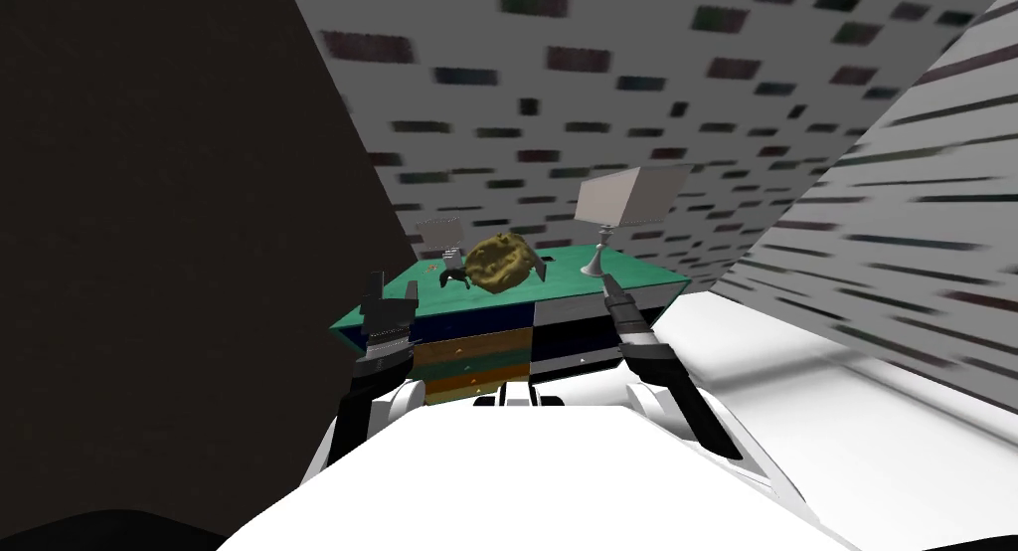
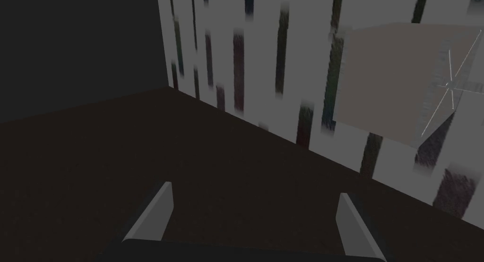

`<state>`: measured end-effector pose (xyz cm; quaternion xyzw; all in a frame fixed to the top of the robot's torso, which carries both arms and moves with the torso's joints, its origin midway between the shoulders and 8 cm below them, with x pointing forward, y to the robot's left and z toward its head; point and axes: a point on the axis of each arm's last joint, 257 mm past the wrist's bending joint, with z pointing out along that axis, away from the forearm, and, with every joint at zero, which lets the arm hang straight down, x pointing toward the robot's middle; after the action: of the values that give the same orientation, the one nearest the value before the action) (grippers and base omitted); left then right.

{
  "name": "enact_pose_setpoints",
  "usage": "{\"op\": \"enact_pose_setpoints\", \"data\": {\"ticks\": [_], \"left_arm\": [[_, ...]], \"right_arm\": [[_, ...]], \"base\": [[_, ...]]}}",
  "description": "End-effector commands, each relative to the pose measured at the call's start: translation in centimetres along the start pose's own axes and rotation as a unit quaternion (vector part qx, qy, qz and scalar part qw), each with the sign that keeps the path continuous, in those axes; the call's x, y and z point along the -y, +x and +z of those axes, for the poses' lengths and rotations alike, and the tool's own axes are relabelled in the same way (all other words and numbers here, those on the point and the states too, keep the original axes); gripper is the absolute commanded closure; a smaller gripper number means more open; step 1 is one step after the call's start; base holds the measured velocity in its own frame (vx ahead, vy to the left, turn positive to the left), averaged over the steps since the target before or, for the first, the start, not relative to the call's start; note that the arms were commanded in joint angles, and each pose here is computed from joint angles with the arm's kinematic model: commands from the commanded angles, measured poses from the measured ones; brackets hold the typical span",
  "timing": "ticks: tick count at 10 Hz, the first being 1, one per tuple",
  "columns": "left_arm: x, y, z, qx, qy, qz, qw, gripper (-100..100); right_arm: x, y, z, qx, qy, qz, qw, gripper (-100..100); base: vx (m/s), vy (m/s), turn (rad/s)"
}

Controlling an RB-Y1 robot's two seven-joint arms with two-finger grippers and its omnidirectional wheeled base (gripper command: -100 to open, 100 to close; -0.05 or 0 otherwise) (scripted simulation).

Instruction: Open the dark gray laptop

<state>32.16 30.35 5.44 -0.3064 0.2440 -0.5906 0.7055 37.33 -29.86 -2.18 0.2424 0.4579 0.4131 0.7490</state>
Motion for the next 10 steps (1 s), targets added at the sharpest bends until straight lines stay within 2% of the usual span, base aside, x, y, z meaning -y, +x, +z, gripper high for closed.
{"op": "enact_pose_setpoints", "data": {"ticks": [1,6,8,9,10], "left_arm": [[0.0,0.0,0.0,0.0,0.0,0.0,1.0,0],[0.0,0.0,0.0,0.0,0.0,0.0,1.0,0],[0.0,0.0,0.0,0.0,0.0,0.0,1.0,0],[0.0,0.0,0.0,0.0,0.0,0.0,1.0,0],[0.0,0.0,0.0,0.0,0.0,0.0,1.0,0]], "right_arm": [[0.9,-0.5,-0.1,-0.003,0.013,-0.046,0.9988,-100],[3.4,-2.0,-0.6,-0.014,0.047,-0.144,0.9884,-100],[3.4,-2.0,-0.6,-0.014,0.047,-0.163,0.9855,-100],[4.3,-2.6,-0.8,-0.019,0.059,-0.191,0.9797,-100],[4.3,-2.6,-0.8,-0.019,0.059,-0.203,0.9772,-100]], "base": [[-0.005,0.029,0.065],[-0.004,0.03,0.115],[-0.002,0.022,0.035],[-0.007,0.03,0.133],[-0.003,0.028,0.102]]}}
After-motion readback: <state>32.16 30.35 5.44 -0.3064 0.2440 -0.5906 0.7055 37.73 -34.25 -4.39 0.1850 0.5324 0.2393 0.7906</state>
